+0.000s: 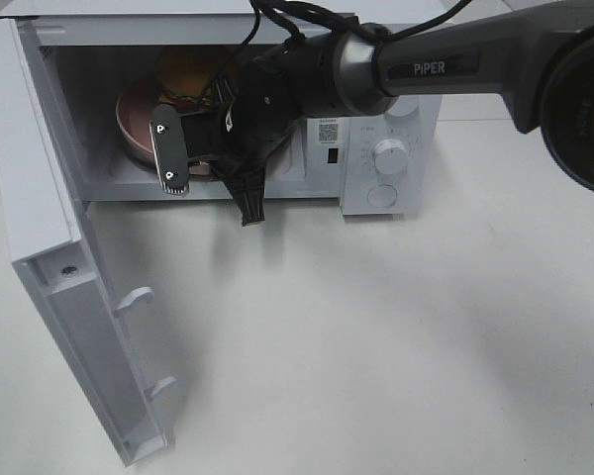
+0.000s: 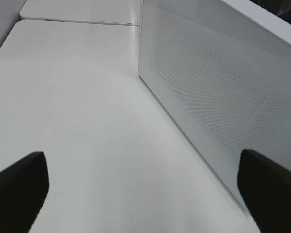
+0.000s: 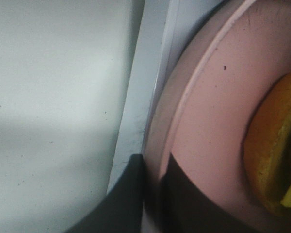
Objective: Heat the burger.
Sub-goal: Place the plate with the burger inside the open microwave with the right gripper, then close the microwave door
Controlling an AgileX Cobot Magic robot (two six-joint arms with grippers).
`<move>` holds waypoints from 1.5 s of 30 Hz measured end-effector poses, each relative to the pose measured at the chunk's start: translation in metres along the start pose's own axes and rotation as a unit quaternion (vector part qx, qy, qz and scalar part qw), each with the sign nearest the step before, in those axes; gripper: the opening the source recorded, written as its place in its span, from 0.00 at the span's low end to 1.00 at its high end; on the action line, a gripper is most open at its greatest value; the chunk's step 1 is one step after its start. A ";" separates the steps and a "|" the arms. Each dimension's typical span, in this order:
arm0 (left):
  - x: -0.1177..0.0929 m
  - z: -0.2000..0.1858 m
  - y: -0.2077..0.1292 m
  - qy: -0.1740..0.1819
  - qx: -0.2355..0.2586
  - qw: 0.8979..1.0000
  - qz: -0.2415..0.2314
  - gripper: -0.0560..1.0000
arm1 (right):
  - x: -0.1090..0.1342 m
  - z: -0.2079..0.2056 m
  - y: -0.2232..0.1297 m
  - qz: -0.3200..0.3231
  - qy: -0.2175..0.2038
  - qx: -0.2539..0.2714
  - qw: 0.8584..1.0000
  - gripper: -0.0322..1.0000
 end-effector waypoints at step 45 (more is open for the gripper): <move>0.000 0.000 0.000 0.000 0.000 1.000 -0.001 0.98 | -0.009 -0.019 -0.003 0.044 0.002 0.005 0.999 0.74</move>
Point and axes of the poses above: a point on each arm's last joint axis where the gripper is mounted, z pointing out along that axis toward the gripper, x along the wrist's bending axis when the last joint is at zero, y = z × x, the point moved 5 cm from there along z, pointing out along that axis toward the gripper, and after that the axes turned 14 degrees about -z, right-handed, at the moved point
